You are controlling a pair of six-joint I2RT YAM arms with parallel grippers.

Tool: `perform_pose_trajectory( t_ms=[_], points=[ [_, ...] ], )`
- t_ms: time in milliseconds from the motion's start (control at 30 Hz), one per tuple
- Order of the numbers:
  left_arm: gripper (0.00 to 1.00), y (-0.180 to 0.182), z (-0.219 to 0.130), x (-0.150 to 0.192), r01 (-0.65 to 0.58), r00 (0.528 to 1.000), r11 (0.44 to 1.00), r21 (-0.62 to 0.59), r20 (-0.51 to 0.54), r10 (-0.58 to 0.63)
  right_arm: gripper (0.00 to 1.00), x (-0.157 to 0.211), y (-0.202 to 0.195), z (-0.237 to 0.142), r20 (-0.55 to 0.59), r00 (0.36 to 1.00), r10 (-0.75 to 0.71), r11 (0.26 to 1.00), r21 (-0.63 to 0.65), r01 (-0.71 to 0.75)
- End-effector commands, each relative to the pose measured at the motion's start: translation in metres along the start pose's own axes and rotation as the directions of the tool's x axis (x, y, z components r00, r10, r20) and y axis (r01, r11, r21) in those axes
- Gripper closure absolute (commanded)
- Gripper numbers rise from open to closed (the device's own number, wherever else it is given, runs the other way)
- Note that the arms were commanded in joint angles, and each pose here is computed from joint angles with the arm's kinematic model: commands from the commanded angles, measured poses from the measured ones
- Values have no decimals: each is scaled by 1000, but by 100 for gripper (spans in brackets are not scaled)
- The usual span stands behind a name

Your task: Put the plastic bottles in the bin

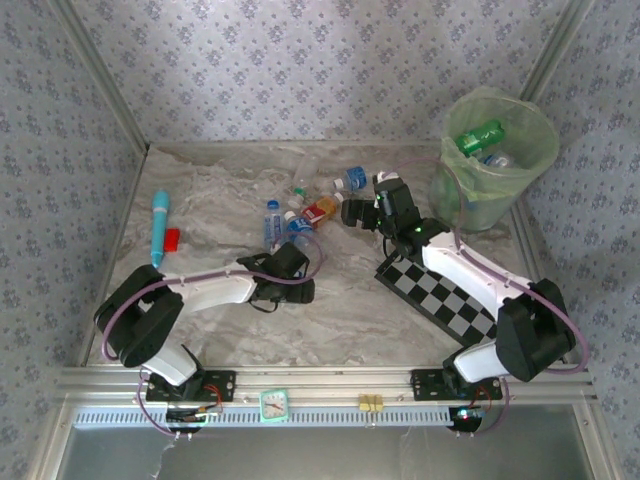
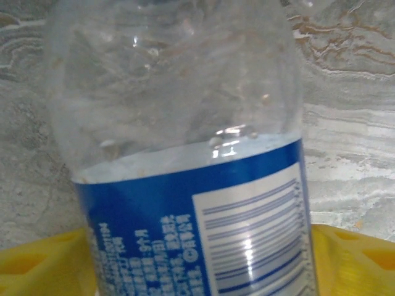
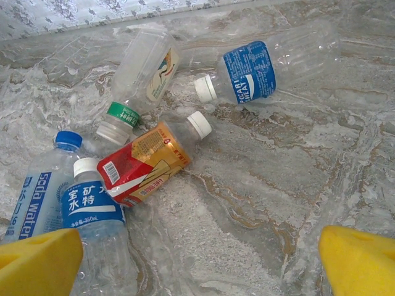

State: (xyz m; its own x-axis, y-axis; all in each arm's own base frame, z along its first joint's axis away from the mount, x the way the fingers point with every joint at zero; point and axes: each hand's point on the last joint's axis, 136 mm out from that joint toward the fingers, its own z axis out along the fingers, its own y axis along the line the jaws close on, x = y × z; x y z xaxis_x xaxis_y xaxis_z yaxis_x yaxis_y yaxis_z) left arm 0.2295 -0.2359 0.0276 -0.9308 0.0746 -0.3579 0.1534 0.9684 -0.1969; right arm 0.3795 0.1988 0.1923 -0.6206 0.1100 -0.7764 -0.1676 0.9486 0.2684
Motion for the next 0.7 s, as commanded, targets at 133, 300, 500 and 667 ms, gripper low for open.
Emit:
perform_pose_trajectory(
  t_ms=[133, 300, 500, 667],
  points=[
    [38, 7, -4, 7, -13, 1000, 1000, -16, -4, 13, 0, -8, 11, 2, 5, 1000, 6, 1000, -23, -6],
    [46, 7, -12, 3, -16, 999, 1000, 0, 32, 16, 0, -8, 13, 2, 0, 1000, 2, 1000, -29, -2],
    [49, 4, -42, -21, -46, 985, 999, 28, 169, 41, 0, -14, 32, -2, -5, 1000, -11, 991, -130, 10],
    [49, -11, -80, -65, -58, 932, 992, 111, 362, 13, 0, -21, 63, -10, -5, 1000, -19, 946, -323, 17]
  ],
)
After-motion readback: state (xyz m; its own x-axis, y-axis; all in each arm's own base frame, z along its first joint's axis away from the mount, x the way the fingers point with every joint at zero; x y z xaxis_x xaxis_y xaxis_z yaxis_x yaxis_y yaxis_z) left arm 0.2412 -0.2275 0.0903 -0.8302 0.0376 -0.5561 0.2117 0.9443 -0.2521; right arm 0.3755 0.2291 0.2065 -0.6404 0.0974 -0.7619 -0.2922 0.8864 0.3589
